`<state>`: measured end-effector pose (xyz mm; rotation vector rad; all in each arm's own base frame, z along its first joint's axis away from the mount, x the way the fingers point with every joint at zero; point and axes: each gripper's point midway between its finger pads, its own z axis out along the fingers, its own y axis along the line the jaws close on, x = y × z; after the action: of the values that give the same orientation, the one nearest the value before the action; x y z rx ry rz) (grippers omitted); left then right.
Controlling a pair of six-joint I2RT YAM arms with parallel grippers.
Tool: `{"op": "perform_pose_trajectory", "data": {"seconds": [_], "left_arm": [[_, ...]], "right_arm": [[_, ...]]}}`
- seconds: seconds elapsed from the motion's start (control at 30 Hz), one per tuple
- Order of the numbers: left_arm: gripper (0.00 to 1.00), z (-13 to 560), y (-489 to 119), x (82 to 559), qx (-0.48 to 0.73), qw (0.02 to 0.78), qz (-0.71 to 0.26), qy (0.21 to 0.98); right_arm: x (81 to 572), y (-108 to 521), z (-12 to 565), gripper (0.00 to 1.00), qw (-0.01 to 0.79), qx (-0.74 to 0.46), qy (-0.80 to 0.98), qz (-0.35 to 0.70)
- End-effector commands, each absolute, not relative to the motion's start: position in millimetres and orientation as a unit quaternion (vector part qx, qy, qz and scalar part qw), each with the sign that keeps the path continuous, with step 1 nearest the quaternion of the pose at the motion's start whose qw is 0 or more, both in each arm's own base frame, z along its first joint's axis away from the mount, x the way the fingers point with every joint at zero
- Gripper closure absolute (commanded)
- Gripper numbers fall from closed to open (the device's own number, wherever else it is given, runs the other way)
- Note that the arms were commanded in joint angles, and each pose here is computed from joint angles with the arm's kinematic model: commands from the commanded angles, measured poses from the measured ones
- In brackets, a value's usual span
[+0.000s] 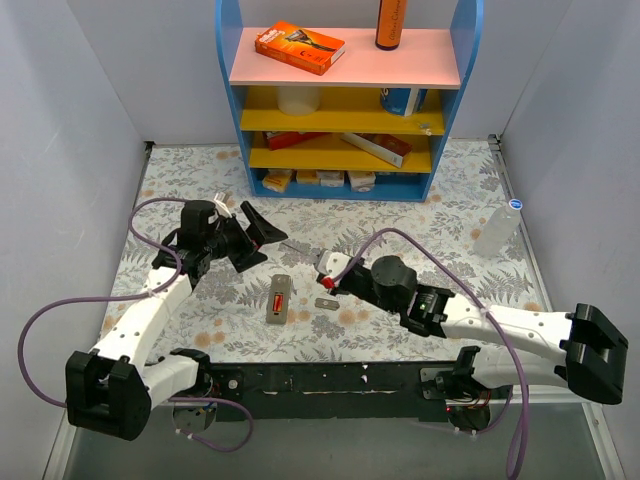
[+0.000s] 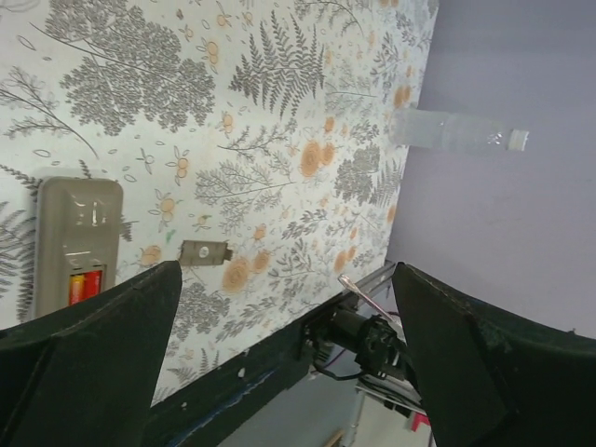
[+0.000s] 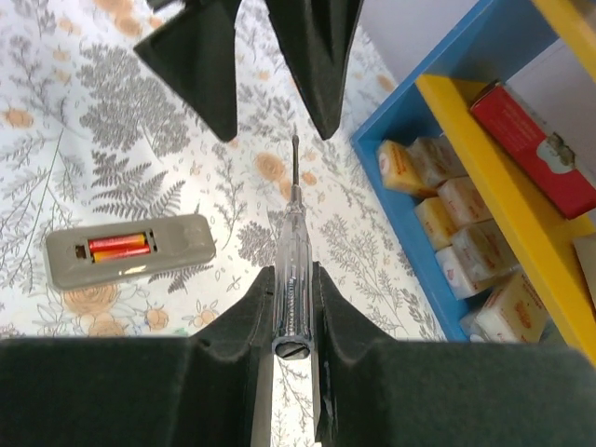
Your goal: Unload the batteries from the remote control
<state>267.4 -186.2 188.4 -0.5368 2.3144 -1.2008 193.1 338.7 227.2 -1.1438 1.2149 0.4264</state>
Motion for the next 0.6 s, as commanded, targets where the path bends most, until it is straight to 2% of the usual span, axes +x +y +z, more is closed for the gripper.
{"op": "perform_pose_trajectory", "data": {"seconds": [0.0, 0.1, 0.37, 0.57], "left_arm": [[0.02, 178, -166, 269, -0.164, 0.254, -0.387, 0.871], [0.02, 163, -152, 272, -0.171, 0.248, -0.366, 0.881], [0.17, 125, -140, 263, -0.188, 0.193, -0.391, 0.88], [0.25, 94, -149, 249, -0.18, 0.134, -0.428, 0.875]], "right_arm": [[191, 338, 208, 0.99, 0.57, -0.566, 0.573, 0.159], [184, 345, 205, 0.99, 0.533, -0.586, 0.586, 0.171], [183, 352, 167, 0.99, 0.396, -0.648, 0.637, 0.133], [179, 367, 167, 0.99, 0.372, -0.689, 0.606, 0.139]]}}
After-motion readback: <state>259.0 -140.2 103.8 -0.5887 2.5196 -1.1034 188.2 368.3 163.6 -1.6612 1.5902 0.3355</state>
